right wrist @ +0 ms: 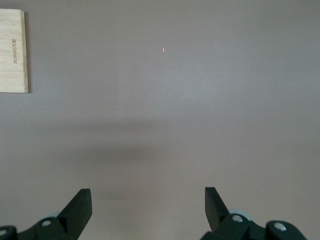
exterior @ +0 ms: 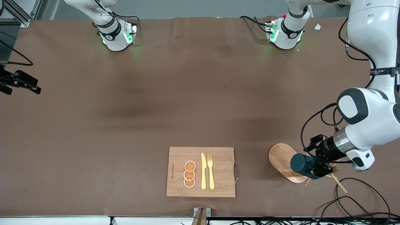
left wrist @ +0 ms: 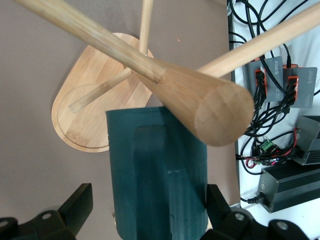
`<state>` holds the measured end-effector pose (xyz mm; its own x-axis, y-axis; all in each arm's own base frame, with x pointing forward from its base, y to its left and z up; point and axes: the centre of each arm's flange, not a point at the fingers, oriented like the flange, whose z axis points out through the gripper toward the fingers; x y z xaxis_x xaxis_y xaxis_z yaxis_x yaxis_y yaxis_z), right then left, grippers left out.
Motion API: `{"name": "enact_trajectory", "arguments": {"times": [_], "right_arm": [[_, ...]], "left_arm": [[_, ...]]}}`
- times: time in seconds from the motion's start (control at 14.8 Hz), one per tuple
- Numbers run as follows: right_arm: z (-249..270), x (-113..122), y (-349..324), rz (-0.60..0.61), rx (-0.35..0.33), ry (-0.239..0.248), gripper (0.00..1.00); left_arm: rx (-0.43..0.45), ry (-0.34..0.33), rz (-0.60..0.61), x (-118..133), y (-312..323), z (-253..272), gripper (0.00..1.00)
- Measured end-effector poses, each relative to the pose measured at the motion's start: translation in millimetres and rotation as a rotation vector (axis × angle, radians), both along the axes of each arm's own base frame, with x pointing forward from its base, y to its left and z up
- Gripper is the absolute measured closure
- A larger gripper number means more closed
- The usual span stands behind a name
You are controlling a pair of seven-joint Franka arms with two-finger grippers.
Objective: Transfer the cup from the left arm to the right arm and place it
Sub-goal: 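Close the left gripper on the teal mug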
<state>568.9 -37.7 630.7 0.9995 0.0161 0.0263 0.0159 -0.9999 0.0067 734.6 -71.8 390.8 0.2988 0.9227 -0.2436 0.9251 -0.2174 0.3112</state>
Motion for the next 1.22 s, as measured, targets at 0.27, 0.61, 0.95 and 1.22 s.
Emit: {"name": "enact_trajectory", "arguments": {"times": [0.27, 0.61, 0.95, 1.22], "right_arm": [[0, 0, 0, 0.0, 0.0, 0.0, 0.0], [0, 0, 0, 0.0, 0.0, 0.0, 0.0], [0, 0, 0, 0.0, 0.0, 0.0, 0.0], [0, 0, 0, 0.0, 0.0, 0.0, 0.0]], "left_arm": [[-0.018, -0.006, 0.0, 0, 0, 1, 0.0], [-0.054, -0.018, -0.01, 2, 9, -1, 0.0], [-0.08, -0.018, -0.012, 5, 22, -14, 0.0], [-0.086, -0.028, 0.0, 8, 20, -23, 0.0]]}}
